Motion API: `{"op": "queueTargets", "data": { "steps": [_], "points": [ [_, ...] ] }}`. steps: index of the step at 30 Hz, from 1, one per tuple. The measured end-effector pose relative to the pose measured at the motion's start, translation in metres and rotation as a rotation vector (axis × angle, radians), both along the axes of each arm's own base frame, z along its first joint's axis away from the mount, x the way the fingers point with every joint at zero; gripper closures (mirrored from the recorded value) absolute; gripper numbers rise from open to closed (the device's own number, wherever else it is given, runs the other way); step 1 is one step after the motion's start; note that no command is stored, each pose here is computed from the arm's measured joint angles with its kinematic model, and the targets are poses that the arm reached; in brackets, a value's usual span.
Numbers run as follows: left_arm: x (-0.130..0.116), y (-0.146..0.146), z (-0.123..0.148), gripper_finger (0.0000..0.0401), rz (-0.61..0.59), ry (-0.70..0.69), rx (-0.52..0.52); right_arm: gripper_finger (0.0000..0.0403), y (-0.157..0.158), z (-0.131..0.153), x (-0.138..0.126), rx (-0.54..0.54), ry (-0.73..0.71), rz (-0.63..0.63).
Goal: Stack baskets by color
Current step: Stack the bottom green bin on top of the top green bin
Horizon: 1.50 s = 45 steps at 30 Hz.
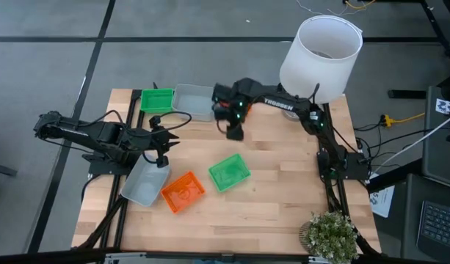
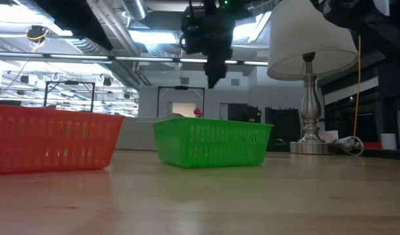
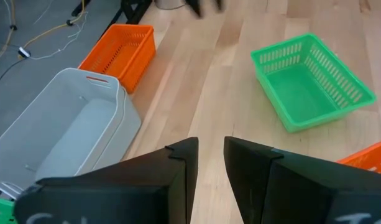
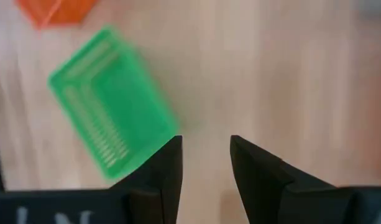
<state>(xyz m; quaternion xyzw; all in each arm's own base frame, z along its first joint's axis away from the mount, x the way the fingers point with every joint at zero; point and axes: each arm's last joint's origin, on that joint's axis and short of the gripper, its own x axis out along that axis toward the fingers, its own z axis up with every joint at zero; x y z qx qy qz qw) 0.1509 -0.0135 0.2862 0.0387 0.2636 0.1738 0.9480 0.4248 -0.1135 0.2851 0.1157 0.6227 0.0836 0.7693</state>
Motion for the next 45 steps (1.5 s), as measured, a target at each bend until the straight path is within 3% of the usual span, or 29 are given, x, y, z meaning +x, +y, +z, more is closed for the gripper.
{"op": "queueTargets", "data": {
  "steps": [7,14,21,27,32,35,42,45],
  "points": [
    [0.0,0.0,0.0,0.0331,0.0,0.0,0.0,0.0269,0.071,-0.028,0.006,0.027,0.133,0.163],
    [0.0,0.0,0.0,0.0331,0.0,0.0,0.0,0.0269,0.127,-0.063,0.021,-0.018,0.019,0.345],
    [0.0,0.0,0.0,0.0331,0.0,0.0,-0.001,0.0269,0.132,-0.101,0.016,-0.135,0.07,0.353],
    [0.0,0.0,0.0,0.0331,0.001,0.0,-0.001,0.0269,0.112,-0.129,0.018,-0.228,0.025,0.299],
    [0.0,0.0,0.0,0.0331,0.001,0.0,-0.001,0.0269,0.086,-0.138,0.032,-0.416,-0.13,0.189],
    [0.0,0.0,0.0,0.0331,0.001,0.0,-0.001,0.0269,0.07,-0.136,0.045,-0.473,-0.293,0.114],
    [0.0,0.0,0.0,0.0331,0.001,-0.001,0.0,0.0269,0.044,-0.112,0.074,-0.445,-0.756,-0.199],
    [0.0,0.0,0.0,0.0331,0.001,-0.001,0.0,0.0269,0.042,-0.097,0.082,-0.399,-0.927,-0.256]
  ]
}}
